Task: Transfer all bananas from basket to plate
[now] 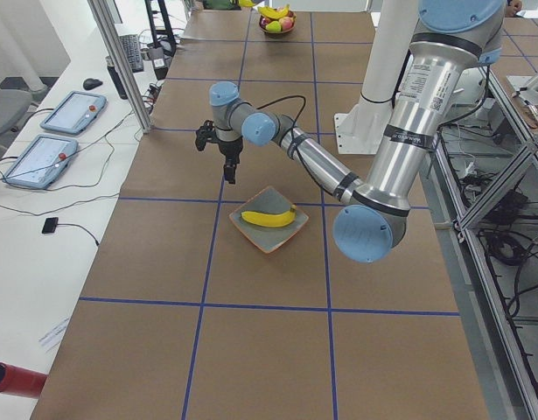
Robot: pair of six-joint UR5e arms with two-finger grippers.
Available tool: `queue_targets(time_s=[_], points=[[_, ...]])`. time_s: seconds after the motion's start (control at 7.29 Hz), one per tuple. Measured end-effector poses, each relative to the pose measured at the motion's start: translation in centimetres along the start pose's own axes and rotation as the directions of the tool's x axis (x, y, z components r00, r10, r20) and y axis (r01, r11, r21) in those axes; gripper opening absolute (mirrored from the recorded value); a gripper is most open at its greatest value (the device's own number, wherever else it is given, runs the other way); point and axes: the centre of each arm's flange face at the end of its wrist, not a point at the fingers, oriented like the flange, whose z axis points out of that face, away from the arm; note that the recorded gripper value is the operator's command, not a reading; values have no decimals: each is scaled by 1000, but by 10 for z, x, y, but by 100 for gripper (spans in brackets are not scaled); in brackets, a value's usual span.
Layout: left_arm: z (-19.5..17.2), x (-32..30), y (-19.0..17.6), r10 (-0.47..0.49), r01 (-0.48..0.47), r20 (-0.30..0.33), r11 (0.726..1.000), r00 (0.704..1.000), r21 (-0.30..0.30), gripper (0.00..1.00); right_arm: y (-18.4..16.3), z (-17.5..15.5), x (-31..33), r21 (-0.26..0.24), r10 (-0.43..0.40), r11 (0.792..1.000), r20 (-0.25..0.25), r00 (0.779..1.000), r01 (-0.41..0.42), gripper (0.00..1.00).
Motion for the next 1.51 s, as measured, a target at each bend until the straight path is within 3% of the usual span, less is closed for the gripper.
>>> queue_targets(time_s=[0.27,0.55,0.69,0.82,1.1,1.51], points=[[5,41,0,-60,64,-92,997,994,46,100,-21,-51,-92,7,73,997,209,975,-76,0],[9,82,12,-118,142,-248,987,961,81,100,-10,-97,-200,-20,125,992,343,931,-126,0],[4,100,17,-141,180,-335,980,931,89,100,0,-115,-248,-34,156,987,399,904,-156,0],[-6,120,21,-158,213,-417,973,895,88,100,11,-129,-289,-49,198,979,456,868,-198,0],[-24,156,32,-186,256,-540,965,821,58,100,39,-158,-356,-111,299,951,565,769,-288,0],[-43,198,43,-214,280,-644,960,734,1,100,88,-210,-407,-225,420,901,669,613,-372,0]])
